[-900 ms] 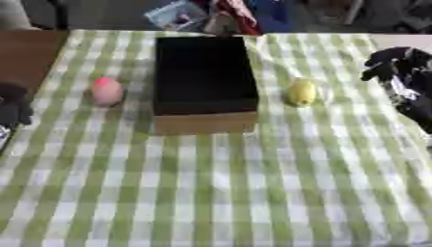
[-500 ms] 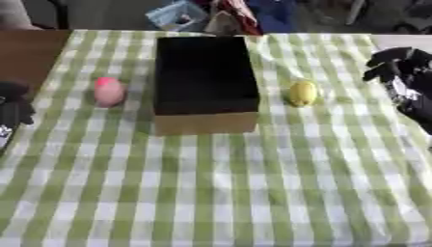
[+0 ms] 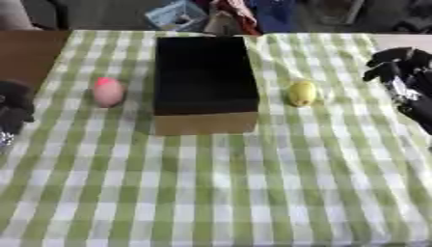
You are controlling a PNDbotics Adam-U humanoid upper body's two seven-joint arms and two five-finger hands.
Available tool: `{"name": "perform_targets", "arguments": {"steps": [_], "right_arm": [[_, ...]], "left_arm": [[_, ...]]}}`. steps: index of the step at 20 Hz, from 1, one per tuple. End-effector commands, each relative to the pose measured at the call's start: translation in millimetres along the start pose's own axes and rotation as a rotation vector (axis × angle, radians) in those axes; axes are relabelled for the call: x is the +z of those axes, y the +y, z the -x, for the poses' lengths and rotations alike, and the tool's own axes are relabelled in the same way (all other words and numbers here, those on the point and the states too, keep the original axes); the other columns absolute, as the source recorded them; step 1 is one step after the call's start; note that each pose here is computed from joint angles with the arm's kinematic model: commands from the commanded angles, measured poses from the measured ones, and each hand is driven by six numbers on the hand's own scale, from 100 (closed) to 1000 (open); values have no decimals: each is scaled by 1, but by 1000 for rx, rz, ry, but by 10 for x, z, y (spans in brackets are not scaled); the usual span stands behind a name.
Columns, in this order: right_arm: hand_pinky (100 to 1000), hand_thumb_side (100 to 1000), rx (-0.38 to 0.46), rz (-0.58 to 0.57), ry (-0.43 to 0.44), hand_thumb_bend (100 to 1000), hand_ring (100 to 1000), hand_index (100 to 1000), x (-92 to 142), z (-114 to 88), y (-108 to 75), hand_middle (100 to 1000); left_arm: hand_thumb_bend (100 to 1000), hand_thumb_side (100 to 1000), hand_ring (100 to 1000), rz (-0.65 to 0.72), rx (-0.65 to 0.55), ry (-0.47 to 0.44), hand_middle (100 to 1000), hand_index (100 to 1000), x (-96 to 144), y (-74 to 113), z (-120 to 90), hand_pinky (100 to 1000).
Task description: Pick up objects on the table and place them in the box.
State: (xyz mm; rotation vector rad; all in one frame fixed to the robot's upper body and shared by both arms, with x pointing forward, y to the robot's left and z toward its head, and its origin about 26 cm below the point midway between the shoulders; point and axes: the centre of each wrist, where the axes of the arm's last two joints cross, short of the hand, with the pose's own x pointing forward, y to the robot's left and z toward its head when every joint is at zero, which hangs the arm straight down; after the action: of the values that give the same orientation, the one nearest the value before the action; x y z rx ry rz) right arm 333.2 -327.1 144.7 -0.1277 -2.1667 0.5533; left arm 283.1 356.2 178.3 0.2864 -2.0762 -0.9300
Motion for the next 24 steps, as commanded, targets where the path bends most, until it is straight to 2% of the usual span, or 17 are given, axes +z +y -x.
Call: {"name": "perform_targets", "arguments": {"steps": [1, 7, 13, 17, 24], "right_arm": [[706, 443, 26, -11, -22, 100, 571, 718, -35, -72, -60, 610], [706, 446, 26, -20, -22, 100, 571, 718, -40, -71, -55, 610], [706, 447, 24, -29, -22, 100, 571, 718, -45, -70, -47, 610], [706, 447, 22, -35, -23, 100, 571, 718, -52, -71, -39, 610], [706, 448, 18, -46, -26, 100, 572, 718, -65, -74, -24, 610]], "left_arm": [[248, 434, 523, 39, -105, 1, 552, 756, -49, 204, -57, 645], [318, 340, 535, 114, -274, 22, 571, 763, -173, 430, -61, 642], [374, 260, 542, 195, -391, 45, 582, 766, -306, 600, 24, 637], [428, 239, 550, 255, -465, 65, 591, 767, -418, 721, 113, 637], [510, 256, 558, 328, -590, 116, 593, 768, -621, 866, 347, 633]]}}
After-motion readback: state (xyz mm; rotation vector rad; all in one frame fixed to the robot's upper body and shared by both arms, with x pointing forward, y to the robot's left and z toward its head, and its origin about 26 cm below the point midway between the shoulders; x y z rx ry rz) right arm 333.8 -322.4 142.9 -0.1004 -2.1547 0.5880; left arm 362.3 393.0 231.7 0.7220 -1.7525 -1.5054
